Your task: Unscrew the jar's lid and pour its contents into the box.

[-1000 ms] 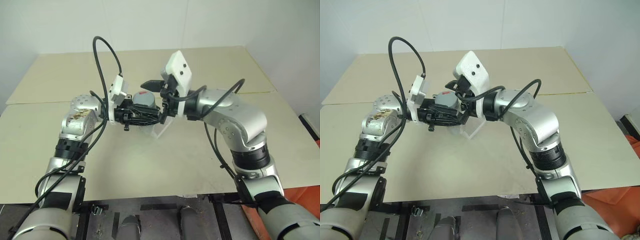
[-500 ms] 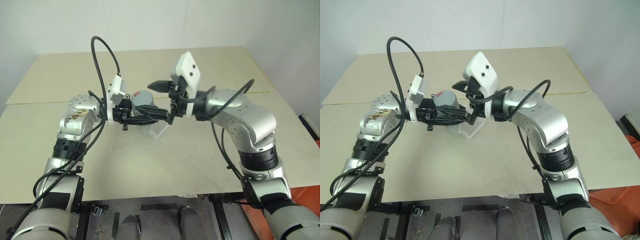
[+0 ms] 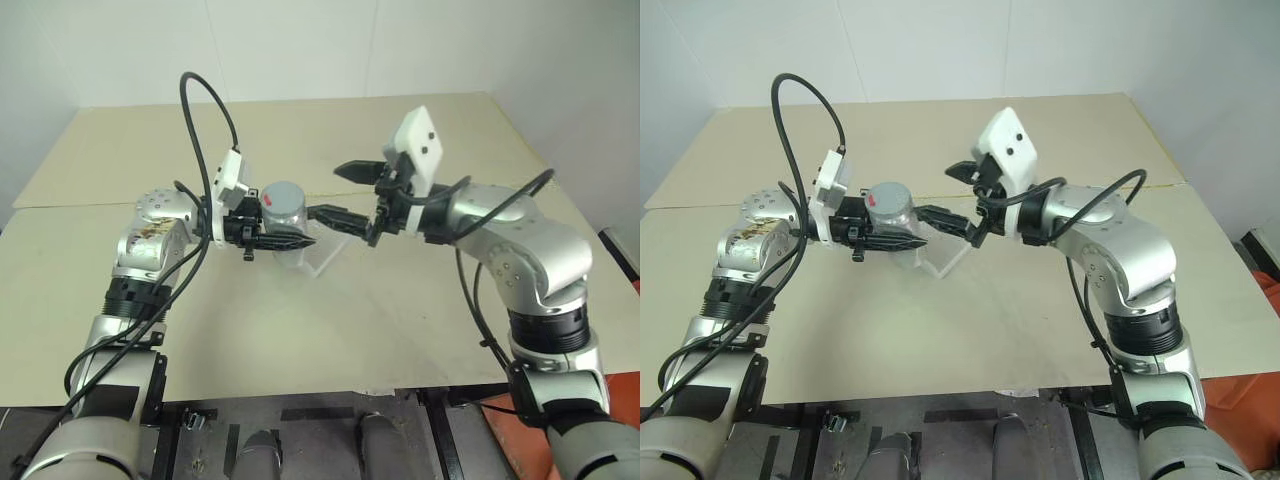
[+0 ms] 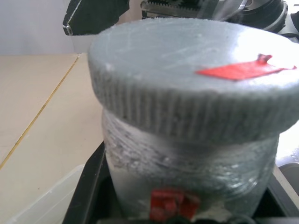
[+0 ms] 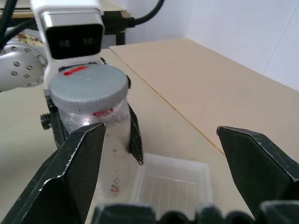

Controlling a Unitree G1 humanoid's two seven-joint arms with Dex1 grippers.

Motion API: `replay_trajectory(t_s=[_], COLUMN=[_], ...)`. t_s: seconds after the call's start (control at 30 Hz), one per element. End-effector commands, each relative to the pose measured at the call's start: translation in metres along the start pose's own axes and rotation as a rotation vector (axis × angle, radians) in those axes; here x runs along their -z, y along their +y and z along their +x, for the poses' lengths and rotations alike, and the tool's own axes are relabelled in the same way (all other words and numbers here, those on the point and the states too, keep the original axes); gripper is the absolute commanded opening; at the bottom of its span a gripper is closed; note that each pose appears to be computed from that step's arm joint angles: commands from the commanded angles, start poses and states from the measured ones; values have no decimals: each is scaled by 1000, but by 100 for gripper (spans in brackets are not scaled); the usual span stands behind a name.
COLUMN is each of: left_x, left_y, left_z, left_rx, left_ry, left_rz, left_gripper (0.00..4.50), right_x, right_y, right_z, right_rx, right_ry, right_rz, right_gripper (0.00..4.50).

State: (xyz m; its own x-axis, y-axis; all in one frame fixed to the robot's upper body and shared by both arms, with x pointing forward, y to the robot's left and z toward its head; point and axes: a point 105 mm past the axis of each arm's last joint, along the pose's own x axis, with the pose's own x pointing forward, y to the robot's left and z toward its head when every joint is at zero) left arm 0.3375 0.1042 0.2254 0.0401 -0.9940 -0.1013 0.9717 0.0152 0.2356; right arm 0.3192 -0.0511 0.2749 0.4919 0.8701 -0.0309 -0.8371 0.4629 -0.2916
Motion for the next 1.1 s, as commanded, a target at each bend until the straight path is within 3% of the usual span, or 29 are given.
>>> replay_trajectory(t_s=[0.03, 0.47, 1.1], left_x=[-11, -6, -4], left_y=[-1, -1, -6], left_z=[-1, 4, 3], left_rx=[11, 14, 25], left_ry=[-8, -10, -6], left_rz=[52, 51, 62], left_gripper=[191, 191, 191], right_x=[-14, -33, -28], right_y=[8, 39, 42], right_z=[-9, 1, 33], right_rx=[-27, -125, -114], right_ry=[-37, -62, -30], right_rz=[-41, -40, -35], right_gripper=[444, 444, 444])
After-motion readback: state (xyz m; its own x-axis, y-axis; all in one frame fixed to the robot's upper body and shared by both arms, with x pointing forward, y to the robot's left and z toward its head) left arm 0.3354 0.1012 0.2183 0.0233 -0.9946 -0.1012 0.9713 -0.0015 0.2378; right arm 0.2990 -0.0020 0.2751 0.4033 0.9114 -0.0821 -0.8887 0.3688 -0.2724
